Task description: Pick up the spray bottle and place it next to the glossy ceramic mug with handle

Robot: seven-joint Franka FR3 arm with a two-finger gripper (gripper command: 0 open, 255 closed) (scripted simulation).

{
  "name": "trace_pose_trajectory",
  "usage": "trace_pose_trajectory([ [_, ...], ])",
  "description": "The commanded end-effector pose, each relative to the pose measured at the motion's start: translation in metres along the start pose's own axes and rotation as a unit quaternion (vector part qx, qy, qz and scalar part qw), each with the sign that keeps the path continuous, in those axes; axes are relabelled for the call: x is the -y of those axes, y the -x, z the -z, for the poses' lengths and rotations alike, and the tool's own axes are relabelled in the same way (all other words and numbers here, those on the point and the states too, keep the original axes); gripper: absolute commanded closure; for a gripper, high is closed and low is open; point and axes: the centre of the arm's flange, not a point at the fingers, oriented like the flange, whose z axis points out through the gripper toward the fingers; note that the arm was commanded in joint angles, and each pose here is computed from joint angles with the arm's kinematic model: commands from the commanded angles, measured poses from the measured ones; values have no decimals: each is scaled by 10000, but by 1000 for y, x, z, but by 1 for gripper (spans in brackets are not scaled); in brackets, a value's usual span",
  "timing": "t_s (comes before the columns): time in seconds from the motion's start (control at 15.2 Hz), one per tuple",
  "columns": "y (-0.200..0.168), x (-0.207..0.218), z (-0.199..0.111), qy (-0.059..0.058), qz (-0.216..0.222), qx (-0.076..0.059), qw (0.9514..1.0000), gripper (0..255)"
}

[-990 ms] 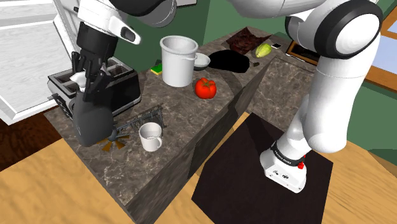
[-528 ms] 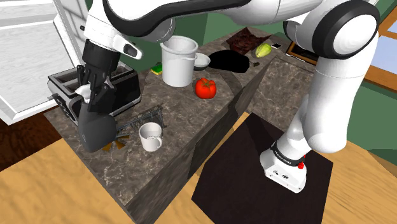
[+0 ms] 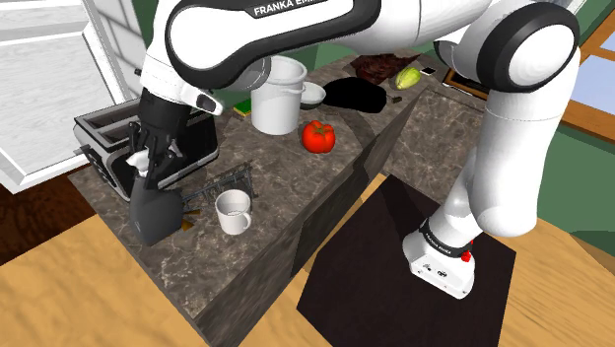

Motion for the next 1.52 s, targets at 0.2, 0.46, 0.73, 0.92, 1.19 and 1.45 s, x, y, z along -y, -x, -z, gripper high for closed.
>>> trace_pose_trajectory([
  [0.2,-13,0,-22,-3,1,1,10000,255],
  [0.46,-24,0,-40,-3,1,1,10000,255],
  [0.73,-35,0,-58,-3,1,1,10000,255],
  [0.92,-43,0,-71,-3,1,1,10000,255],
  [1.19,-54,0,-90,-3,1,1,10000,255],
  [1.45,-65,0,-108,-3,1,1,10000,255],
])
